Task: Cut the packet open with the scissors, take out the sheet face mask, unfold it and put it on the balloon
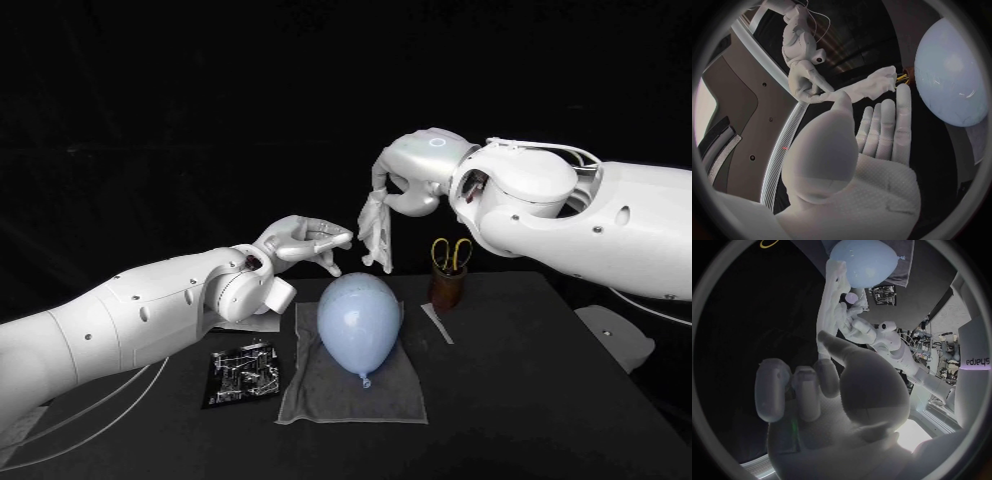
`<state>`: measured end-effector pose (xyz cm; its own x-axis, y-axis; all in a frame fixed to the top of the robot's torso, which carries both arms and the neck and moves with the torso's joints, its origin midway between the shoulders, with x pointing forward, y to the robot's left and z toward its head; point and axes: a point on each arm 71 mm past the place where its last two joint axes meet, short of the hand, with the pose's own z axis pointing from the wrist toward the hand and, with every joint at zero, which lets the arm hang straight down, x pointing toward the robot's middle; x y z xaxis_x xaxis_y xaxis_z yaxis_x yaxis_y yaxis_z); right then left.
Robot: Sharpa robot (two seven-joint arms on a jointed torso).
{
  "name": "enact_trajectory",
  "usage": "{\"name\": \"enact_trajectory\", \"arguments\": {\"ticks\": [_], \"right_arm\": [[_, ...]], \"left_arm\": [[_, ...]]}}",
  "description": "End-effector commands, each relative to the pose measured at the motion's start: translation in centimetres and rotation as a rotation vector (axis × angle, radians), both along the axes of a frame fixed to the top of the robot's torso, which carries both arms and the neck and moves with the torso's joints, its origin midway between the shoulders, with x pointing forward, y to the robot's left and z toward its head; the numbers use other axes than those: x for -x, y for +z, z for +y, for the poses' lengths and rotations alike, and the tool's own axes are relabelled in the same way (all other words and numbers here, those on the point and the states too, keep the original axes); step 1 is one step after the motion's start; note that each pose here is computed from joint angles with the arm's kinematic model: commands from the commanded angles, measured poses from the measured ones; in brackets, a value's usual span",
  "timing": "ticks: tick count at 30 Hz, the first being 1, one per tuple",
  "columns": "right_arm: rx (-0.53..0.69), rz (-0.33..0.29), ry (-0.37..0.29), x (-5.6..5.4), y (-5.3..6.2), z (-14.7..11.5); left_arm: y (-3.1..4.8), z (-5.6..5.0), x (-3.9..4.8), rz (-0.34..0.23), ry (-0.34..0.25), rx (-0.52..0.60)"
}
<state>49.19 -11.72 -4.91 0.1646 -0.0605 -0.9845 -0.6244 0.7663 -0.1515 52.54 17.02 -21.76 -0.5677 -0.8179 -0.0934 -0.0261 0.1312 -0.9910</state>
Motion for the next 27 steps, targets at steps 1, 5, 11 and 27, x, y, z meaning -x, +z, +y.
{"name": "enact_trajectory", "arguments": {"ticks": [1, 5, 11, 27], "right_arm": [[-0.019, -0.084, 0.004, 0.3, 0.6, 0.1], [-0.026, -0.089, 0.006, 0.4, 0.7, 0.2], [-0.051, -0.097, 0.019, 0.6, 0.8, 0.6], [-0.159, -0.154, 0.031, 1.3, 1.5, 0.7]], "left_arm": [[0.18, -1.0, 0.29, -0.031, -0.054, -0.046], [0.25, -1.5, 0.48, -0.045, -0.068, -0.060], [0.36, -1.8, 0.50, -0.071, -0.053, -0.078], [-0.27, -2.2, 0.36, -0.026, -0.019, -0.170]]}}
